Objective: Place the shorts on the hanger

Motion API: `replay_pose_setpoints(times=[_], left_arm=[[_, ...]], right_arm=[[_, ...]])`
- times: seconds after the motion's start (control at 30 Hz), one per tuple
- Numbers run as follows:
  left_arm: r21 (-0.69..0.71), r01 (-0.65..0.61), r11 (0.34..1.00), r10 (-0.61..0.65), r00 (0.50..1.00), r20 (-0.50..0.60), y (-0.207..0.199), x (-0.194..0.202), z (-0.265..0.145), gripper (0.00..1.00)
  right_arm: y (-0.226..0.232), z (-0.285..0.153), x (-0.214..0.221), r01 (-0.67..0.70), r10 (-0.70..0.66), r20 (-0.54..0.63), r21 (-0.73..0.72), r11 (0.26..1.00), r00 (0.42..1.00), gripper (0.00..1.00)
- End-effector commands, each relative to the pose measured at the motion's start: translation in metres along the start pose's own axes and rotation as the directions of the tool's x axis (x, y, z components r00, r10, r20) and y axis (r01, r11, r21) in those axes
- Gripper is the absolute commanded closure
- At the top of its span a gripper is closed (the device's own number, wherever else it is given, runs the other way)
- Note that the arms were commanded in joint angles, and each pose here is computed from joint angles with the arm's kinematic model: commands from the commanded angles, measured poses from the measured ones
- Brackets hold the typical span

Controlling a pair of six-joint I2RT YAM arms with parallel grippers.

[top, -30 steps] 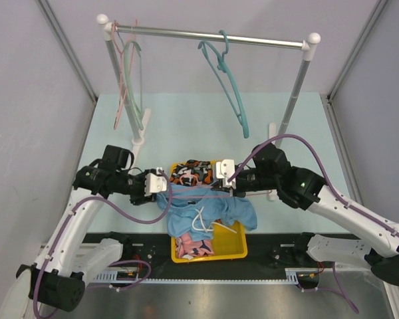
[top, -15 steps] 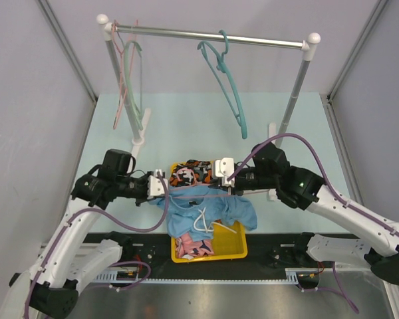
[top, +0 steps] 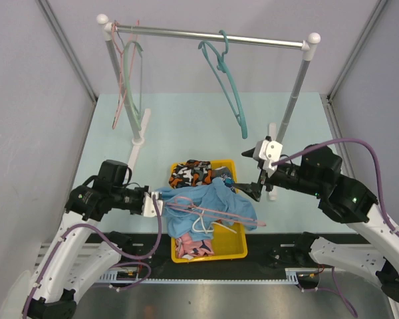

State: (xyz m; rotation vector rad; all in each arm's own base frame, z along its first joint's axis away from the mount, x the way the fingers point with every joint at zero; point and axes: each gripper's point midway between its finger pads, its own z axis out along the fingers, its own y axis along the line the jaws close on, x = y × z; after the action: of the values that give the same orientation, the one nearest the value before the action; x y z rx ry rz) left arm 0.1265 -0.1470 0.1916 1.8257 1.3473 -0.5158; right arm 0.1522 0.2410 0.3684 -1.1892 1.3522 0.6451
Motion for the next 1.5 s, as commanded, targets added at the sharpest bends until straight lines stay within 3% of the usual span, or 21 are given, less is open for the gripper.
replay_pose_setpoints(times=[0.0,0.13,0.23,0.6,1.03,1.13,1.17,1.23,1.27,1.3,1.33,1.47], left_arm=[[0.033,-0.174,0.984,0.172,0.984,0.055,-0.005,-0.016,-0.003,1.0],[0.054,-0.192,0.98,0.19,0.981,0.04,-0.006,-0.018,-0.005,1.0],[0.067,-0.182,0.981,0.18,0.983,0.04,-0.007,-0.019,-0.005,1.0],[0.072,-0.152,0.986,0.15,0.988,0.037,-0.009,-0.021,-0.004,1.0],[0.044,-0.127,0.991,0.126,0.992,0.019,-0.004,-0.018,-0.003,1.0],[0.035,-0.123,0.992,0.122,0.992,0.018,-0.004,-0.016,-0.002,1.0],[0.035,-0.121,0.992,0.121,0.993,0.018,-0.005,-0.015,-0.002,1.0],[0.027,-0.107,0.994,0.106,0.994,0.014,-0.003,-0.014,-0.001,1.0],[0.019,-0.108,0.994,0.108,0.994,0.017,-0.001,-0.015,-0.001,1.0],[0.014,-0.101,0.995,0.101,0.995,0.019,0.0,-0.016,-0.001,1.0],[0.014,-0.081,0.997,0.081,0.997,0.017,0.0,-0.016,0.0,1.0],[0.001,-0.032,1.0,0.031,0.999,0.009,0.004,-0.016,-0.001,1.0]], right_arm=[[0.003,0.016,0.052,-0.168,0.16,-0.216,-0.018,0.986,0.963,0.16],[0.005,0.046,0.081,-0.214,0.178,-0.339,-0.071,0.974,0.924,0.25],[0.004,0.066,0.086,-0.206,0.157,-0.364,-0.1,0.973,0.918,0.28],[-0.006,0.124,0.13,-0.099,0.009,-0.482,-0.161,0.982,0.876,0.22],[-0.003,0.097,0.194,-0.177,0.016,-0.666,-0.175,0.968,0.746,0.27],[-0.003,0.087,0.198,-0.188,0.025,-0.677,-0.169,0.967,0.735,0.42],[-0.002,0.085,0.198,-0.192,0.023,-0.677,-0.176,0.965,0.736,0.56],[0.001,0.082,0.197,-0.196,0.019,-0.677,-0.186,0.963,0.736,0.71],[0.001,0.08,0.193,-0.197,0.021,-0.666,-0.19,0.962,0.746,0.87],[0.002,0.079,0.19,-0.199,0.023,-0.66,-0.193,0.961,0.751,0.96],[0.002,0.078,0.187,-0.198,0.023,-0.651,-0.197,0.96,0.759,1.0],[0.0,0.063,0.163,-0.18,0.024,-0.59,-0.207,0.962,0.807,1.0]])
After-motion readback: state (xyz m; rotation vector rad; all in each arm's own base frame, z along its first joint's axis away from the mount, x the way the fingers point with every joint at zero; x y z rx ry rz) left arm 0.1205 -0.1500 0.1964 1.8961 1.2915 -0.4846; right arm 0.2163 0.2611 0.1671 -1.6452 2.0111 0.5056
